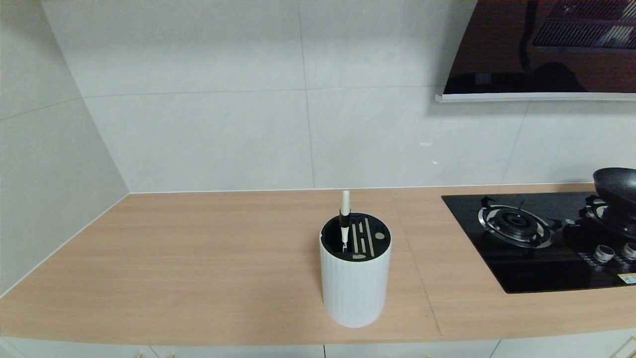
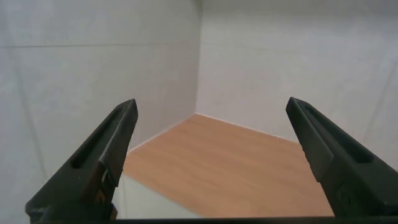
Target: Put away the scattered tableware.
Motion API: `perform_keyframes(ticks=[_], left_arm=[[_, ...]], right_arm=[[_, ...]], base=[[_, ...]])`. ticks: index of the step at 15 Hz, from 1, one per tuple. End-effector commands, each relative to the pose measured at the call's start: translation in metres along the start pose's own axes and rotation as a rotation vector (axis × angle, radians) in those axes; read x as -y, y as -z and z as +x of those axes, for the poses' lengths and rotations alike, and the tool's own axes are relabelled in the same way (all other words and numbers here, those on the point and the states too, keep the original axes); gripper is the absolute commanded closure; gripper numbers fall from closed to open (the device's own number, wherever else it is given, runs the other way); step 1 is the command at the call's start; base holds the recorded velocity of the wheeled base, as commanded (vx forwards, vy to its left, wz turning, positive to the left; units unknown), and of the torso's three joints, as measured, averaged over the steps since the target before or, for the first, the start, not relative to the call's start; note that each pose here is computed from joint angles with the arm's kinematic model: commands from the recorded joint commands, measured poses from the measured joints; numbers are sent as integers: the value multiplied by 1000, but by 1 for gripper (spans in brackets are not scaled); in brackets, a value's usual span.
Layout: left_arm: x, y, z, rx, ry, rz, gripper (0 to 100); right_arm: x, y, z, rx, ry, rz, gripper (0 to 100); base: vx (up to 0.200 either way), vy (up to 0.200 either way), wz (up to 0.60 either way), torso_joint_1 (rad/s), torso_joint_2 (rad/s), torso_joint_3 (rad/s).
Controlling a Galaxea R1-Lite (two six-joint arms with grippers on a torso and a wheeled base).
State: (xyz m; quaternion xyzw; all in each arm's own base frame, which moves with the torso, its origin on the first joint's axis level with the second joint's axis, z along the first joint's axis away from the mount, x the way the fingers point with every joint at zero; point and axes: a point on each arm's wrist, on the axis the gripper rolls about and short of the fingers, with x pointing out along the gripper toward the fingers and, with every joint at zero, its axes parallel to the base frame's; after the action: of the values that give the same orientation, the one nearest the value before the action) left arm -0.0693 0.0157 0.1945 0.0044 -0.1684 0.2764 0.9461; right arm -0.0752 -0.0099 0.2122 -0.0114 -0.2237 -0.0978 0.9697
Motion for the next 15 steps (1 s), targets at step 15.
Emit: perform_keyframes(ticks=[15], left_arm=[[25,122,-7,-291,414,62,0]], right_arm=[[-17,145,-16,-452,-241,7,0]], base=[[0,0,0,0,0,0]])
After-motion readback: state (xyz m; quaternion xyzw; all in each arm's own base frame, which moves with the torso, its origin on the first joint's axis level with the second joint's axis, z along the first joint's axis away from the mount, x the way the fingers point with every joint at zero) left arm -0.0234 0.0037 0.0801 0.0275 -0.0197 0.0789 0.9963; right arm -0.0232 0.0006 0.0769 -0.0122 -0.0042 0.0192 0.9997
